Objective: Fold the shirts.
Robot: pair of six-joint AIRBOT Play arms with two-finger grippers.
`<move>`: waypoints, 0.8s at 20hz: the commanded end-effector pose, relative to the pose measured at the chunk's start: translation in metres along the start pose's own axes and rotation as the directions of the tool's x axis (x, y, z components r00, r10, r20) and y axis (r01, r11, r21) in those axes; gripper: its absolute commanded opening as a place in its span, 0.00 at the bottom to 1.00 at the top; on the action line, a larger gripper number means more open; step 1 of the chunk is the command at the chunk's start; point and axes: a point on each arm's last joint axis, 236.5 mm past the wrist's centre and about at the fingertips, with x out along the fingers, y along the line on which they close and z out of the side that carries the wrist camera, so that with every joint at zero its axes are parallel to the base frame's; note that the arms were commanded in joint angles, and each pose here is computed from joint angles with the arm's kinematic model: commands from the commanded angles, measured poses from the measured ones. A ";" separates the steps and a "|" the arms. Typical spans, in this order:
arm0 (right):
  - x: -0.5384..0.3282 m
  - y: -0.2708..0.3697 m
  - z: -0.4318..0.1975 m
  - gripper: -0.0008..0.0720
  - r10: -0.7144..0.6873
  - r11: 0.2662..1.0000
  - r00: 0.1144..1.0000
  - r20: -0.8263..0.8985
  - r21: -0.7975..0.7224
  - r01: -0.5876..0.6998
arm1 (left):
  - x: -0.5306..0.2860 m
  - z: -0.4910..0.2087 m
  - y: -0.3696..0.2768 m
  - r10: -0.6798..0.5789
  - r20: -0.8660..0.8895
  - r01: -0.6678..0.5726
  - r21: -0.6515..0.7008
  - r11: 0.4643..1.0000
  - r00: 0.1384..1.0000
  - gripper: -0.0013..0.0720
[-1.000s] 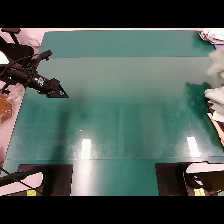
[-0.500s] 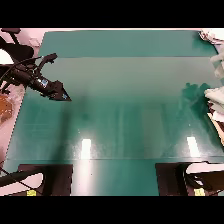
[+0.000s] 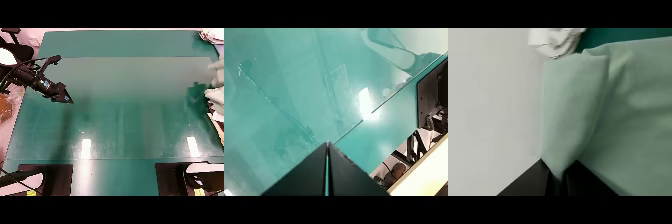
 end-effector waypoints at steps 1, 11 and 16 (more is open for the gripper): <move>-0.029 -0.087 0.021 0.03 -0.372 0.925 0.924 0.089 -0.043 0.376 | 0.000 0.002 0.000 0.002 0.009 -0.002 0.004 1.000 1.000 0.05; -0.095 -0.183 0.049 0.04 -0.762 0.573 0.621 0.183 -0.254 0.779 | 0.000 0.008 0.001 0.007 0.032 -0.007 0.012 1.000 0.999 0.05; -0.107 -0.193 0.047 0.04 -0.804 0.484 0.569 0.172 -0.367 0.794 | 0.000 0.009 0.001 0.008 0.037 -0.008 0.012 1.000 0.999 0.05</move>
